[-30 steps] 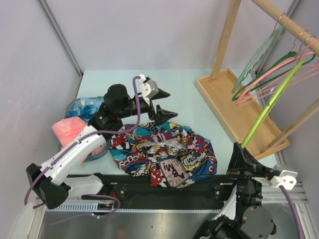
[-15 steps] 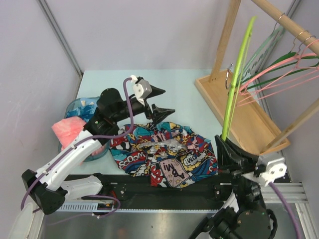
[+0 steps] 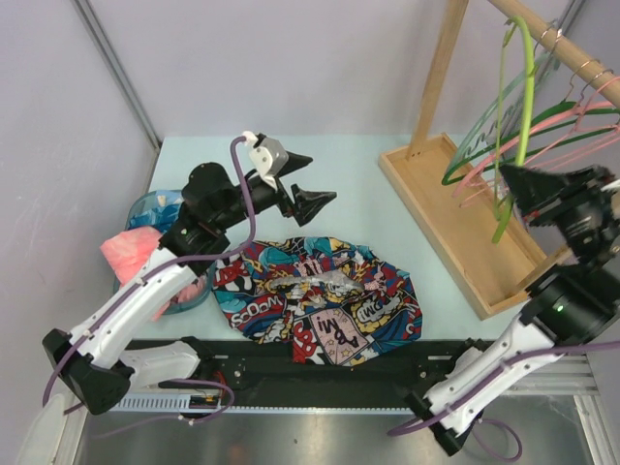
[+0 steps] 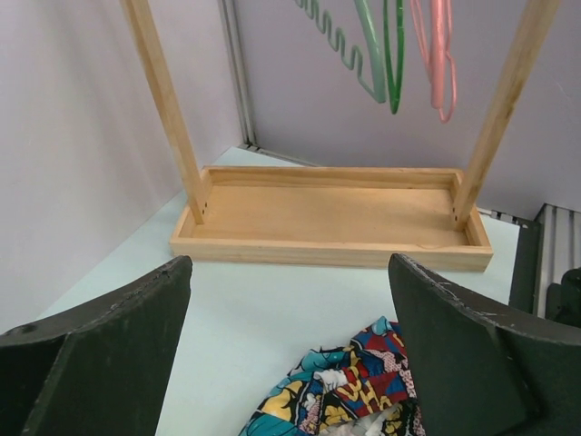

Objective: Place the shorts on the hanger

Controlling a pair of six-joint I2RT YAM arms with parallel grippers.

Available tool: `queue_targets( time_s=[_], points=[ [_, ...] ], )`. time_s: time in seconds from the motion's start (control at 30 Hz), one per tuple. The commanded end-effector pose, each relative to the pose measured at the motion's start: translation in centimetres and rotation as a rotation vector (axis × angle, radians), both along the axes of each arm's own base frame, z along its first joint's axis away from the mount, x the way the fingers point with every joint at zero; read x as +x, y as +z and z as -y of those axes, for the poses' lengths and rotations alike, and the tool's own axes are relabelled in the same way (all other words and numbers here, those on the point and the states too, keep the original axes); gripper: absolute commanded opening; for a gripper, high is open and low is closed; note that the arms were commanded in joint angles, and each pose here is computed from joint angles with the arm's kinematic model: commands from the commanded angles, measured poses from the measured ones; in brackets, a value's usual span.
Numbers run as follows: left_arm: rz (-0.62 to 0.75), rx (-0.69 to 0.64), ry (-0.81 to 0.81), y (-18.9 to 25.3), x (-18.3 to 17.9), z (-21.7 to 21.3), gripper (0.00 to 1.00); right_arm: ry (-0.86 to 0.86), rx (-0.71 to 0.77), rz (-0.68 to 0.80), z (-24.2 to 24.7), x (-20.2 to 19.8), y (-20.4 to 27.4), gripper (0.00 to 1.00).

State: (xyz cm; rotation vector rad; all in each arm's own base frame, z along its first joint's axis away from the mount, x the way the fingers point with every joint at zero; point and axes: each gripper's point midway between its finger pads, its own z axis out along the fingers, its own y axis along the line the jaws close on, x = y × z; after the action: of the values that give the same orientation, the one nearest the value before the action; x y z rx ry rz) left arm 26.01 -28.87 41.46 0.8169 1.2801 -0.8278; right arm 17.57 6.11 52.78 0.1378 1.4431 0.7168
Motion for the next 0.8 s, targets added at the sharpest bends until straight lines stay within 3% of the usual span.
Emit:
queue_targets(
  time_s=[0.0, 0.27, 0.33, 0.5, 0.67, 0.77],
  points=[
    [-0.008, -0.018, 0.045, 1.2, 2.0, 0.2, 0.94, 0.092, -0.049, 0.114, -0.5, 0.1, 3.8, 0.0],
    [-0.022, 0.033, 0.066, 0.6, 5.2, 1.5, 0.94, 0.243, -0.067, 0.128, -0.1, 4.4, 4.4, 0.0],
    [-0.057, 0.04, 0.078, 0.3, 5.9, 1.2, 0.94, 0.339, -0.041, 0.079, -2.7, 5.4, 3.7, 0.0],
    [-0.1, -0.046, 0.039, 2.8, 6.5, -1.1, 0.95, 0.508, -0.156, 0.04, -8.1, 9.2, 0.4, 0.0],
    [-0.116, -0.09, 0.037, 2.5, 6.5, -4.6, 1.0, 0.7, -0.322, 0.017, -14.7, 8.6, -2.6, 0.0],
    [-0.064, -0.007, 0.06, 1.5, 5.3, -7.8, 1.0, 0.793, -0.412, -0.011, -16.2, 8.3, -5.3, 0.0]
  ],
)
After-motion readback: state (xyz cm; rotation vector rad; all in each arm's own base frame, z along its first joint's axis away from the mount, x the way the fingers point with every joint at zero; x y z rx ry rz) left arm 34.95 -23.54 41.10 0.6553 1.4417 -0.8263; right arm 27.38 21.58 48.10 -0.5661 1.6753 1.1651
